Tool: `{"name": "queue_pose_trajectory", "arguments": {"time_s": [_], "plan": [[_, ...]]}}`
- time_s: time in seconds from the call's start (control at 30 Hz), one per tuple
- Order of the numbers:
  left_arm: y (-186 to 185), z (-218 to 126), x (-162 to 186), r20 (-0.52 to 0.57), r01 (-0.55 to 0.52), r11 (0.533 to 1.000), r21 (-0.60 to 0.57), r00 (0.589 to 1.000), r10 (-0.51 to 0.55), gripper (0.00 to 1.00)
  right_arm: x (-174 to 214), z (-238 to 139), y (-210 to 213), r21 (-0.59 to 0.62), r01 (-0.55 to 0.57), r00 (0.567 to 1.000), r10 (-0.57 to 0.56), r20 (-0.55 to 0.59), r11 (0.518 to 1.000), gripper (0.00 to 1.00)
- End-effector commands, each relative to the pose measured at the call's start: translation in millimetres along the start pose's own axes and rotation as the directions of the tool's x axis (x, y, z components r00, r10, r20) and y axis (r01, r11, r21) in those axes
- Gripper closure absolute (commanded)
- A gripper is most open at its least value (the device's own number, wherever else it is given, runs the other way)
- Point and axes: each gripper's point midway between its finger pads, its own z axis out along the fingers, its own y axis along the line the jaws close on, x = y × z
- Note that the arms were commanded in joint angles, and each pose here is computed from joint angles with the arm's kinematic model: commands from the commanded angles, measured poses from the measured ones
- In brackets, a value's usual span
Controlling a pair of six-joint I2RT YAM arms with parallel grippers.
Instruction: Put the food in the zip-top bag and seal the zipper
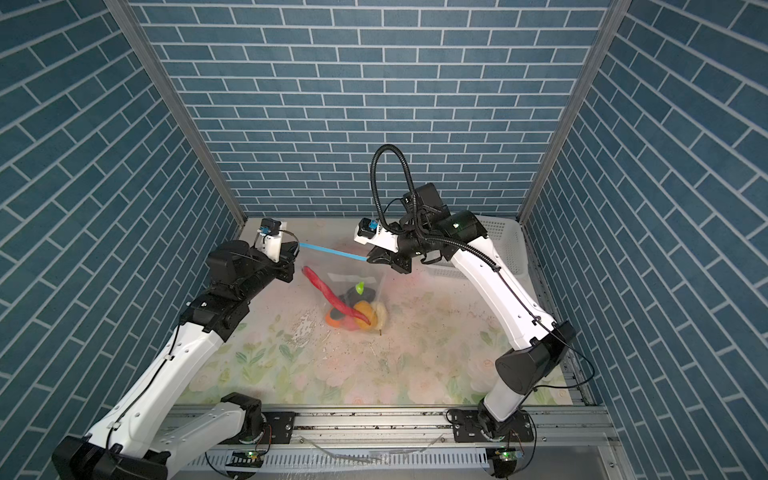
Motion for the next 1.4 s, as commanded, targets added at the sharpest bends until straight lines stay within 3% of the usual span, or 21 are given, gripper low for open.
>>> {"name": "queue_pose_trajectory", "arguments": {"time_s": [0.0,1.37], "plan": [[26.5,-4.6,-1.4,0.011,0.014,0.993,-0.121,1.000,-0.013,1.00,-1.2,-21.4,13.4,0.003,-0.010,1.000,0.010,0.004,1.000,0.96],[25.7,-6.5,-0.7,0.011,0.019,0.994,-0.103,1.000,-0.018,1.00,3.4,-25.8,14.1,0.017,-0.022,1.000,0.022,0.003,1.000,0.96]]}}
